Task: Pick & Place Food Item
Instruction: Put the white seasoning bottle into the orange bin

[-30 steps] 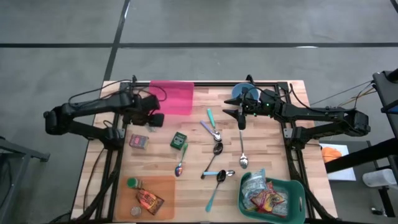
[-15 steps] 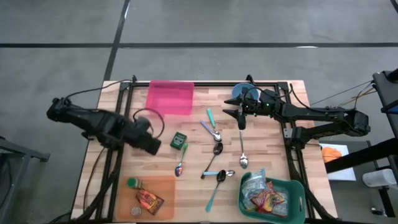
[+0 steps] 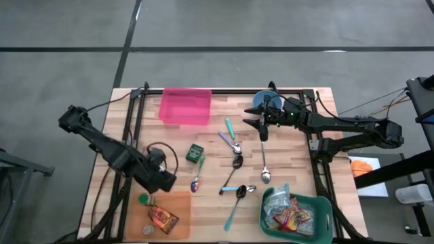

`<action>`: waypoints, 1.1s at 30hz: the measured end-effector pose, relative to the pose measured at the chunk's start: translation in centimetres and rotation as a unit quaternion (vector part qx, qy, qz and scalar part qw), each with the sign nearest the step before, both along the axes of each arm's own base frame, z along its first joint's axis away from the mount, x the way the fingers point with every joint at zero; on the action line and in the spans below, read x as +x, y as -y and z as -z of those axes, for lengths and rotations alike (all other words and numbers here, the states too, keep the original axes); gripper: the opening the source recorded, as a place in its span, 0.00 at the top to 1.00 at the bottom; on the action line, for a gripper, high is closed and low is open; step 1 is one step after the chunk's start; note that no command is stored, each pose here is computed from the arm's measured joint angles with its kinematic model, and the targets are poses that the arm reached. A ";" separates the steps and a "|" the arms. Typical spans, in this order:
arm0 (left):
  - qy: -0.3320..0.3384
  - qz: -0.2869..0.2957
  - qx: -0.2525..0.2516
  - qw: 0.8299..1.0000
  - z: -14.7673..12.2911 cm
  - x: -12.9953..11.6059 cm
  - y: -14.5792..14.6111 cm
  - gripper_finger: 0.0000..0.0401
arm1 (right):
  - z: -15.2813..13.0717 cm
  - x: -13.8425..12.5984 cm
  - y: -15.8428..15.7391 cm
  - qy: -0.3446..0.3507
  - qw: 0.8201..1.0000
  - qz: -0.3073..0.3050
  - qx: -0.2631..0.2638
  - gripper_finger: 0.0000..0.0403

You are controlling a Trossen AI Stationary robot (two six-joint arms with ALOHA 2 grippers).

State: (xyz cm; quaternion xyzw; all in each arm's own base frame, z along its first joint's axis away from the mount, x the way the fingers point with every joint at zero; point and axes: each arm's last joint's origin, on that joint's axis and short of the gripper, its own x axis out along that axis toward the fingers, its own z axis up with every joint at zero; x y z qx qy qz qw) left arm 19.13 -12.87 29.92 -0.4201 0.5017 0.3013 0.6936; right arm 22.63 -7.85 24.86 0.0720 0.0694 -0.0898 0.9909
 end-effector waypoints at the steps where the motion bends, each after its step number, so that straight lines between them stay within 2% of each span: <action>1: -0.007 0.004 -0.003 1.000 0.2 0.2 0.4 0.51 | 0.0 0.0 0.0 0.000 1.000 0.000 0.000 0.48; 10: -0.046 0.027 -0.005 0.999 2.1 2.8 5.7 0.52 | 0.0 0.0 0.0 0.000 1.000 0.000 0.000 0.48; 14: -0.065 0.033 0.014 0.997 2.6 3.8 7.2 0.51 | 0.0 0.0 0.0 0.000 1.000 0.000 0.000 0.48; 19: -0.076 0.042 0.041 0.995 3.4 4.4 7.5 0.53 | 0.0 0.0 0.0 0.000 1.000 0.000 0.000 0.48; 27: -0.057 0.052 0.030 0.997 6.1 4.9 7.6 0.50 | 0.0 0.0 0.0 0.000 1.000 0.000 0.000 0.48; 33: -0.063 0.055 0.036 0.996 7.9 4.7 7.2 0.52 | 0.0 0.0 0.0 0.000 1.000 0.000 0.000 0.48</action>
